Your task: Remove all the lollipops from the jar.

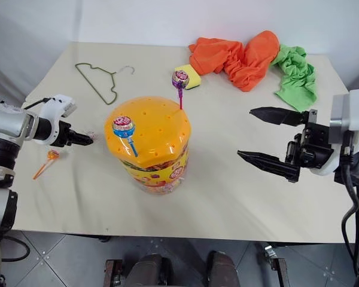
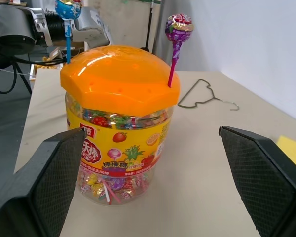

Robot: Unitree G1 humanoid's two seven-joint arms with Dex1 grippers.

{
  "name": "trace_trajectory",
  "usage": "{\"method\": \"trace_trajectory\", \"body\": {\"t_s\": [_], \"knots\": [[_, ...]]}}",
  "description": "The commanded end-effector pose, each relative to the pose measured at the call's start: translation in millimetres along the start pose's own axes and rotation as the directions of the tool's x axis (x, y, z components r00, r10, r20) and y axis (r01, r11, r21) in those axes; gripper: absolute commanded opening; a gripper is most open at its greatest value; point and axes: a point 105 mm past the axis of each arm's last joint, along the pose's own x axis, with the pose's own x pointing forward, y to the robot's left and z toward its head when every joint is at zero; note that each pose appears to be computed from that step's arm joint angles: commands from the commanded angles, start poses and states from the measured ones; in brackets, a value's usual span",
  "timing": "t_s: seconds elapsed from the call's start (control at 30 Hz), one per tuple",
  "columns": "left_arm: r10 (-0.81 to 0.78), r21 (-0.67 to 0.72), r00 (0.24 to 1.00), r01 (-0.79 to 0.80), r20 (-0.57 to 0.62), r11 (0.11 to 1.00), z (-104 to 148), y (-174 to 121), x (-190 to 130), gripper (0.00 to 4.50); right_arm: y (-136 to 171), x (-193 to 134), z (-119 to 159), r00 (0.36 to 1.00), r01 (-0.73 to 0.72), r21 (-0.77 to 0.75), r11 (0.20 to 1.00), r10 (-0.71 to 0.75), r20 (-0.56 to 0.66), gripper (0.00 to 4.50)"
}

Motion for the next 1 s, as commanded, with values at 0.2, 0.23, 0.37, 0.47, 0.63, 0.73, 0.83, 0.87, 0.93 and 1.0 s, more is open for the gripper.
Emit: {"method": "trace_trajectory", "body": {"t_s": [0.2,0.23,0.37,0.47,0.63,0.73,0.83,0.87,0.93,1.0], "knots": [[-0.023,0.096,0.991,0.01,0.132,0.995,28.7,1.5,-46.2,4.47,0.8,-4.9,16.0,0.999,0.033,-0.071,0.997,-0.036,-0.031,4.5],[-0.03,0.108,0.988,0.014,0.151,0.994,32.6,0.7,-51.4,4.47,1.0,-4.1,18.1,0.999,0.035,-0.078,0.996,-0.037,-0.029,4.5],[-0.061,0.141,0.978,0.032,0.202,0.989,41.2,-1.3,-65.2,4.47,2.8,-1.6,22.1,0.999,0.036,-0.082,0.996,-0.038,-0.03,4.5],[-0.136,0.192,0.953,0.085,0.272,0.978,47.2,-6.9,-74.9,4.47,4.3,0.5,23.1,0.998,0.043,-0.069,0.997,-0.045,-0.041,4.5],[-0.366,0.341,0.783,0.208,0.504,0.917,63.0,-28.9,-93.9,4.47,7.0,7.2,22.8,0.997,0.048,-0.063,0.997,-0.052,-0.055,4.5],[-0.554,0.48,0.577,0.293,0.601,0.827,62.8,-46.4,-112.9,4.47,12.7,16.6,19.3,0.996,0.034,-0.058,0.998,-0.039,-0.081,4.5],[-0.74,0.66,0.363,0.338,0.566,0.671,51.0,-62.6,-132.5,4.47,17.7,27.0,18.9,0.997,0.014,-0.045,0.999,-0.018,-0.08,4.5],[-0.777,0.701,0.325,0.336,0.54,0.628,46.0,-65.2,-135.9,4.47,19.9,31.2,19.0,0.997,0.0,-0.037,0.999,-0.003,-0.08,4.5],[-0.818,0.743,0.278,0.344,0.503,0.574,38.2,-68.0,-138.9,4.47,21.6,41.8,24.9,0.999,-0.018,-0.033,0.999,0.017,-0.029,4.5],[-0.84,0.763,0.26,0.354,0.476,0.541,31.2,-70.4,-138.6,4.47,18.2,51.5,30.5,0.999,-0.023,-0.03,0.999,0.024,0.025,4.5]]}}
